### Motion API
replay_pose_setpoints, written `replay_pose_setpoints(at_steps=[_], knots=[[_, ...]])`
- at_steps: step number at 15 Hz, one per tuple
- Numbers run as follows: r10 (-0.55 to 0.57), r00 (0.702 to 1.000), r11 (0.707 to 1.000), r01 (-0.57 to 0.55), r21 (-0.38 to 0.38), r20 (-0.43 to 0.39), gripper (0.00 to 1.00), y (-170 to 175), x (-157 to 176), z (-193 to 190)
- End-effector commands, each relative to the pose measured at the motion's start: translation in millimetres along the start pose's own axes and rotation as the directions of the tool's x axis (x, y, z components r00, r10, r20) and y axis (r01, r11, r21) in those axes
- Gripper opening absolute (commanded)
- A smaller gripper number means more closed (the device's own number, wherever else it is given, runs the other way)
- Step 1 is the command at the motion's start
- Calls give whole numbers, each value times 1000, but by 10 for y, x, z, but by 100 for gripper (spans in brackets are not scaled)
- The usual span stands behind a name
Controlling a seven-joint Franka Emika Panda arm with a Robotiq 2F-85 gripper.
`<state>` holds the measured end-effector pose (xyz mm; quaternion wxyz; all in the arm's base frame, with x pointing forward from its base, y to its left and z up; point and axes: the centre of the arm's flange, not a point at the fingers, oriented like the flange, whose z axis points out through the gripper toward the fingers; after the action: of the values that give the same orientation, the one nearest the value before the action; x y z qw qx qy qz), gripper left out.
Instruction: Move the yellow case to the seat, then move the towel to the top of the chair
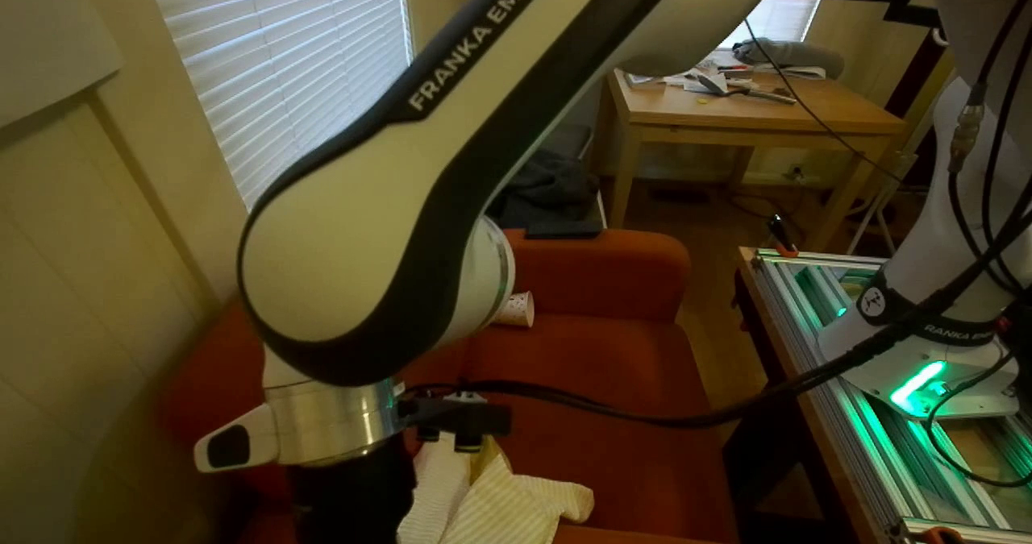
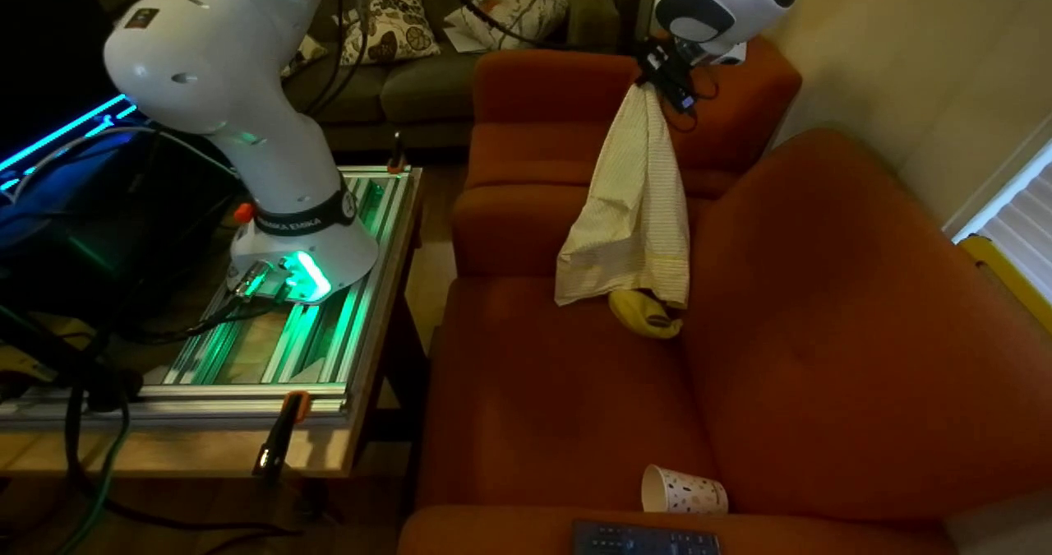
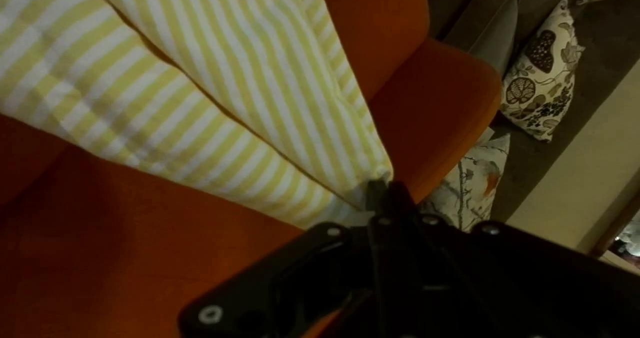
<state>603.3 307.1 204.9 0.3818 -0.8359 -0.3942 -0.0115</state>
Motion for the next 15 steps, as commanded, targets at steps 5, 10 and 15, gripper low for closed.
replay_pose_setpoints(at_steps=[5,10,15], knots=[[70,995,997,-69,-16,68,1,248,313,379],[151,984,986,-143,-85,96,41,387,407,480],[228,970,963,-211,-168,89,76,484,388,435]])
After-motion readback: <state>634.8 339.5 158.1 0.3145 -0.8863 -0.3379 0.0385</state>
